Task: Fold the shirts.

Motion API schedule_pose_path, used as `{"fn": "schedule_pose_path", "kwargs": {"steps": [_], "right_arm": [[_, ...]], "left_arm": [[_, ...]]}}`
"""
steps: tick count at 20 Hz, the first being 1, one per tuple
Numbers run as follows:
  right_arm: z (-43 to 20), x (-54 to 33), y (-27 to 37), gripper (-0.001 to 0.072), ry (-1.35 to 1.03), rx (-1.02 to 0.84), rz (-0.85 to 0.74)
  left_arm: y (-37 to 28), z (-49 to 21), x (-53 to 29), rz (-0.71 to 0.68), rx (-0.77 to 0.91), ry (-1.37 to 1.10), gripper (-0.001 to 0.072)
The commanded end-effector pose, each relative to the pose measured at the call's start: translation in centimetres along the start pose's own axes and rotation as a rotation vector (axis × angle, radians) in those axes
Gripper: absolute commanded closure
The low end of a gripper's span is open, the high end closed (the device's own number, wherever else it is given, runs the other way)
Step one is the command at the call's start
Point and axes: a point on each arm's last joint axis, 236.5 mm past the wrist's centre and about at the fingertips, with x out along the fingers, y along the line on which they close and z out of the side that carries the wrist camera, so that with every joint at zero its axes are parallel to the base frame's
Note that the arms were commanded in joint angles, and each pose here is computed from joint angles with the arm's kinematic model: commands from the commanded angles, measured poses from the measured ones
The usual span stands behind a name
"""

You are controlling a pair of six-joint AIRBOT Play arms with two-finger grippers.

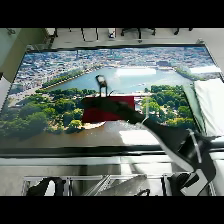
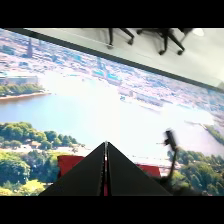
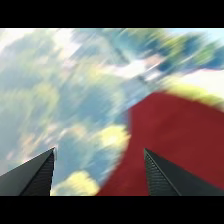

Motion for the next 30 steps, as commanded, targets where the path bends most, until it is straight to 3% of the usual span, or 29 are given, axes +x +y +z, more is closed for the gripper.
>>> {"fn": "schedule_pose_path", "kwargs": {"steps": [1,3,6,10,16,23,24,26,27,28,30], "right_arm": [[4.5,-7.0,-6.4,0.0115,0.084,0.078,-0.032],[6.5,-12.8,-13.0,0.0112,0.126,0.231,-0.085],[3.7,-18.5,-21.4,0.0111,0.267,0.482,-0.133],[-2.0,-18.1,-26.0,0.0111,0.428,0.611,-0.123],[-7.4,-12.7,-25.2,0.0109,0.549,0.633,-0.069],[-8.6,-8.2,-21.9,0.0111,0.544,0.578,-0.061],[-8.7,-7.8,-21.5,0.0132,0.543,0.569,-0.059],[-8.6,-7.3,-20.6,0.0504,0.543,0.549,-0.045],[-8.2,-7.3,-20.2,0.0615,0.539,0.531,-0.036],[-7.3,-7.4,-19.7,0.0692,0.527,0.514,-0.029],[-4.5,-8.1,-18.5,0.0693,0.473,0.469,-0.015]], "left_arm": [[0.7,-1.6,-1.0,0.025,-0.006,-0.029,0.069],[0.4,-1.4,-1.3,0.023,0.0,-0.038,0.069],[0.2,-1.0,-1.6,0.021,0.007,-0.049,0.069],[0.7,-1.8,0.1,0.01,-0.013,0.008,0.069],[-1.5,-5.4,4.8,-0.108,-0.011,0.193,0.069],[-3.8,-8.9,9.5,-0.199,0.013,0.324,0.0691],[-4.0,-9.4,9.9,-0.206,0.014,0.342,0.0691],[-4.5,-10.0,10.3,-0.218,0.019,0.362,0.069],[-4.6,-10.1,10.3,-0.223,0.028,0.365,0.0691],[-4.7,-10.1,10.3,-0.226,0.029,0.365,0.069],[-4.9,-9.7,9.7,-0.229,0.037,0.347,0.069]]}}
